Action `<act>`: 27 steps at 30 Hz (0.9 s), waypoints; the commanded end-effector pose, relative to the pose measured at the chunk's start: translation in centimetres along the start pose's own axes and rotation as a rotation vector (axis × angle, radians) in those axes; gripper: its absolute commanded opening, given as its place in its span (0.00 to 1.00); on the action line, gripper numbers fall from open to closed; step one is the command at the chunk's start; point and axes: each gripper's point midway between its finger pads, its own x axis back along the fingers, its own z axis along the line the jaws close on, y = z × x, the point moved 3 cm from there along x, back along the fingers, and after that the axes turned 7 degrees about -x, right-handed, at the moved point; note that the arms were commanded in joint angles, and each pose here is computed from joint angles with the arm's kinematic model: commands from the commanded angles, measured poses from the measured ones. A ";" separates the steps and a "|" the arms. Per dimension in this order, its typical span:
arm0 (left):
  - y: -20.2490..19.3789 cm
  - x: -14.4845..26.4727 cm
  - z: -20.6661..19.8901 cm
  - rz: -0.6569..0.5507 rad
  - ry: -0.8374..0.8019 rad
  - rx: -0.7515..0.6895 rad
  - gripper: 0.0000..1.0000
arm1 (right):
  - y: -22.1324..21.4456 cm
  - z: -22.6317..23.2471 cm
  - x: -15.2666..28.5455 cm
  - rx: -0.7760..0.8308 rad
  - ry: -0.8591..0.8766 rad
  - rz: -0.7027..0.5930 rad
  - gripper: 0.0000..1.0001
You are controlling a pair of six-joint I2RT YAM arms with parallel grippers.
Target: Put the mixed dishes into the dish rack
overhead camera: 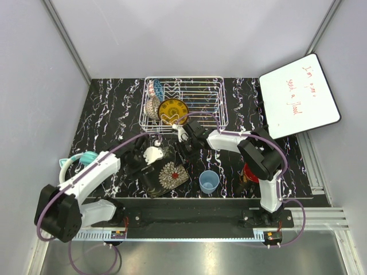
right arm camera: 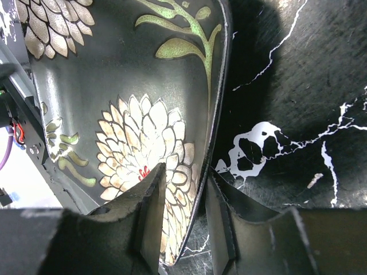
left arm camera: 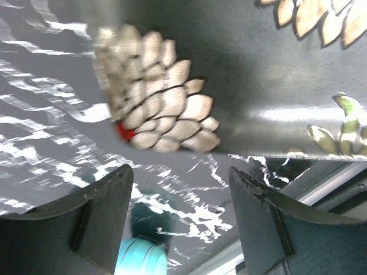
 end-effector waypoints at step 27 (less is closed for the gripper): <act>1.7 -0.4 -0.7 -0.084 -0.053 0.024 0.71 | 0.1 0.5 -0.4 0.011 0.019 -0.009 0.40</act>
